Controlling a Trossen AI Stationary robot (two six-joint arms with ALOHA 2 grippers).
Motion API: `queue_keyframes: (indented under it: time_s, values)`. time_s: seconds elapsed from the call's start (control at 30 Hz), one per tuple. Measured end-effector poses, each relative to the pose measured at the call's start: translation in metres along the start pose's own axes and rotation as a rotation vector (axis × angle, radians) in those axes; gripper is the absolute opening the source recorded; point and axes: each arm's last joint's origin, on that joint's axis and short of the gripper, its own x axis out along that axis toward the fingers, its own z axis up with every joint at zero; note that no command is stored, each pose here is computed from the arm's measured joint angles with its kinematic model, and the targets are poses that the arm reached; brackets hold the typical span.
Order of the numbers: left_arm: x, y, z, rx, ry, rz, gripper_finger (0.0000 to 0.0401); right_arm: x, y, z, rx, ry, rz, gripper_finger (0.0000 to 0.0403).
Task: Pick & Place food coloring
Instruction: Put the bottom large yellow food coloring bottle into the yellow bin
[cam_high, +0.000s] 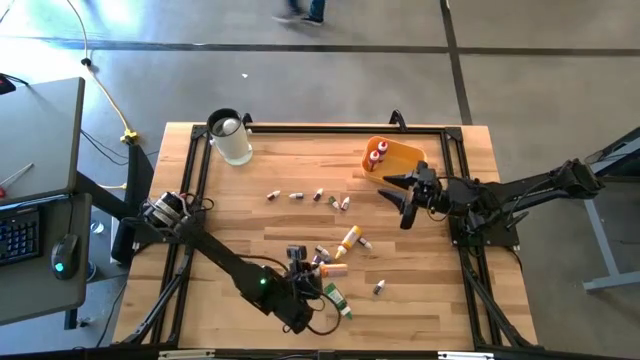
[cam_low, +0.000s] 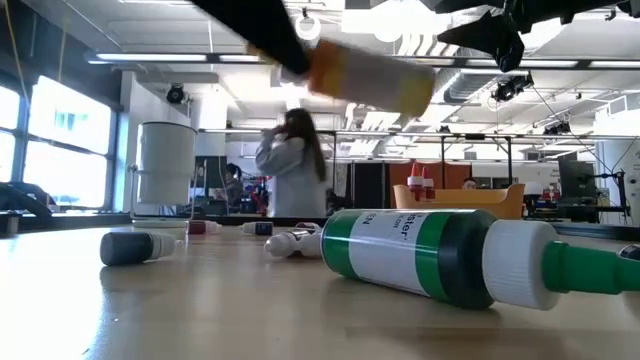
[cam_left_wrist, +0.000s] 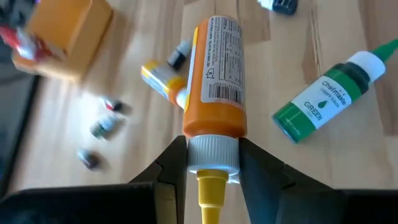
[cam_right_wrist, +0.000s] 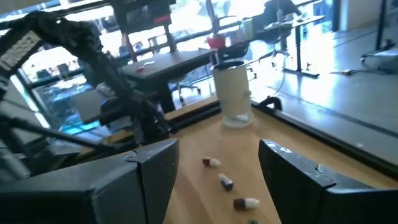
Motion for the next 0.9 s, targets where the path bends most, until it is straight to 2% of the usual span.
queue_keyframes:
  time_s: [0.13, 0.27, 0.43, 0.6, 0.67, 0.77, 0.9]
  values:
    - [0.004, 0.018, 0.010, 0.149, 0.034, 0.024, 0.0098, 0.000, 0.000, 0.000, -0.002, -0.006, -0.014, 0.0216]
    - [0.016, 0.041, 0.015, 0.251, 0.089, 0.066, 0.0098, 0.000, 0.000, 0.000, -0.007, -0.006, -0.014, 0.0216]
    - [0.037, 0.068, 0.018, 0.353, 0.144, 0.100, 0.0098, 0.003, -0.003, -0.001, 0.015, -0.007, -0.070, 0.0216]
    - [0.054, 0.095, 0.019, 0.460, 0.200, 0.190, 0.0098, 0.010, 0.003, -0.016, -0.149, 0.144, 0.135, 0.0216]
    - [0.059, 0.105, 0.019, 0.501, 0.226, 0.238, 0.0098, 0.013, 0.006, -0.019, -0.157, 0.166, 0.190, 0.0216]
    - [0.070, 0.123, 0.020, 0.563, 0.263, 0.272, 0.0098, 0.016, 0.007, -0.024, -0.164, 0.196, 0.226, 0.0216]
    - [0.085, 0.148, 0.019, 0.648, 0.314, 0.246, 0.0098, 0.017, 0.008, -0.024, -0.161, 0.193, 0.224, 0.0216]
